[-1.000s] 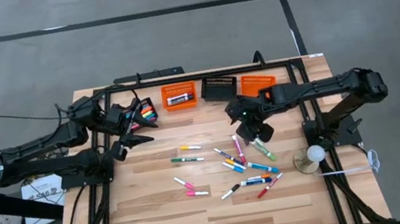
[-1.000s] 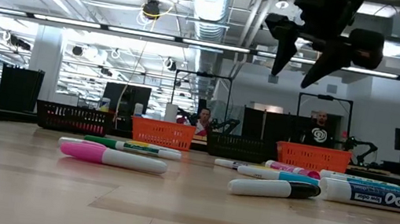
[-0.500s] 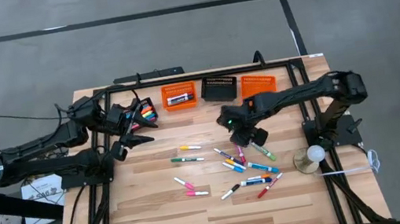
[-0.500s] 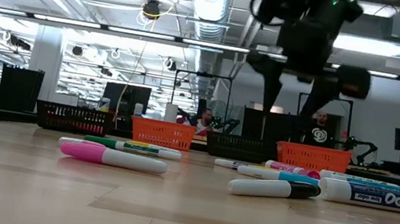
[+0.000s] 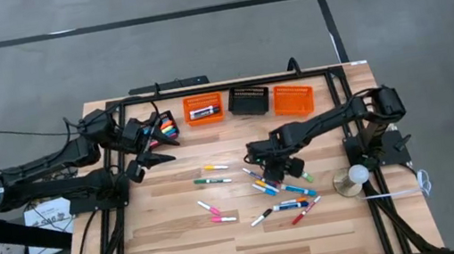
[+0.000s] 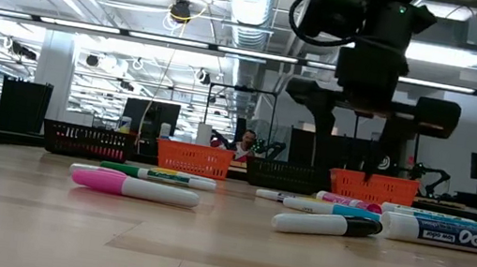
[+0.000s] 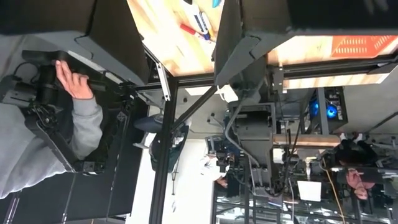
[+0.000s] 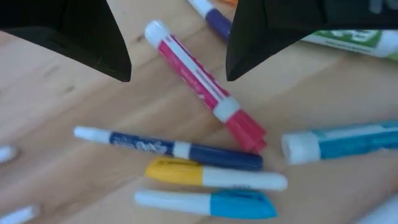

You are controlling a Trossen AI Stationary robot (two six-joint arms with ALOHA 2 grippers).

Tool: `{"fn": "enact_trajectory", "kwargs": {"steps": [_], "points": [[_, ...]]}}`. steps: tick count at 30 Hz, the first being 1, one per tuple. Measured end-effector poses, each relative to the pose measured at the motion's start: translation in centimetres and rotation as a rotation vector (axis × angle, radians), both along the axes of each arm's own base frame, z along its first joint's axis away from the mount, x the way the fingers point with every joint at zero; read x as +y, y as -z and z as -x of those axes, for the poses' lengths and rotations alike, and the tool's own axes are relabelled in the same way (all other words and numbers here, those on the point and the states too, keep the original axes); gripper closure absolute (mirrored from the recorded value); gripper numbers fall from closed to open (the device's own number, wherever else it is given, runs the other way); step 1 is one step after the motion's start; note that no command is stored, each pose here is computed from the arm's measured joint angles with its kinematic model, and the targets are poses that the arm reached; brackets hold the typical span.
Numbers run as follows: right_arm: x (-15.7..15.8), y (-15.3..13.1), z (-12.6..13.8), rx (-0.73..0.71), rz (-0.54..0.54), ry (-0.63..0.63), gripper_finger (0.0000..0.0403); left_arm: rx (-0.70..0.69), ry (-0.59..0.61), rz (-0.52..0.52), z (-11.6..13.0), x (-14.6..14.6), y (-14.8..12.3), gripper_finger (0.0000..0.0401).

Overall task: Pick & Place Markers
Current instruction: Put the large pink marker pen into the left orange bin

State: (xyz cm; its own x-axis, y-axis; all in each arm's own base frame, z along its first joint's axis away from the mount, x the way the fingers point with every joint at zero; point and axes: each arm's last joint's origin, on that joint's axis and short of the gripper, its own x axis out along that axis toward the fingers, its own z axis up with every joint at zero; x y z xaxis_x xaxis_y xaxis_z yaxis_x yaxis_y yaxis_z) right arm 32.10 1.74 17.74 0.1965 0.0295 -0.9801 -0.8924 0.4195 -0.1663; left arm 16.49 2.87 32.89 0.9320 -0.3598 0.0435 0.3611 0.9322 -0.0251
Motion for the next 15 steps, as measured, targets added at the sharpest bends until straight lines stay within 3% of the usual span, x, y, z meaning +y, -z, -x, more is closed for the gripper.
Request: {"fn": "enact_trajectory", "kwargs": {"steps": [15], "points": [[-0.2, 2.3, 0.4, 0.054, -0.006, 0.014, 0.0148, 0.013, 0.000, 0.006, -0.2, 0.0, 0.2, 0.0217]]}}
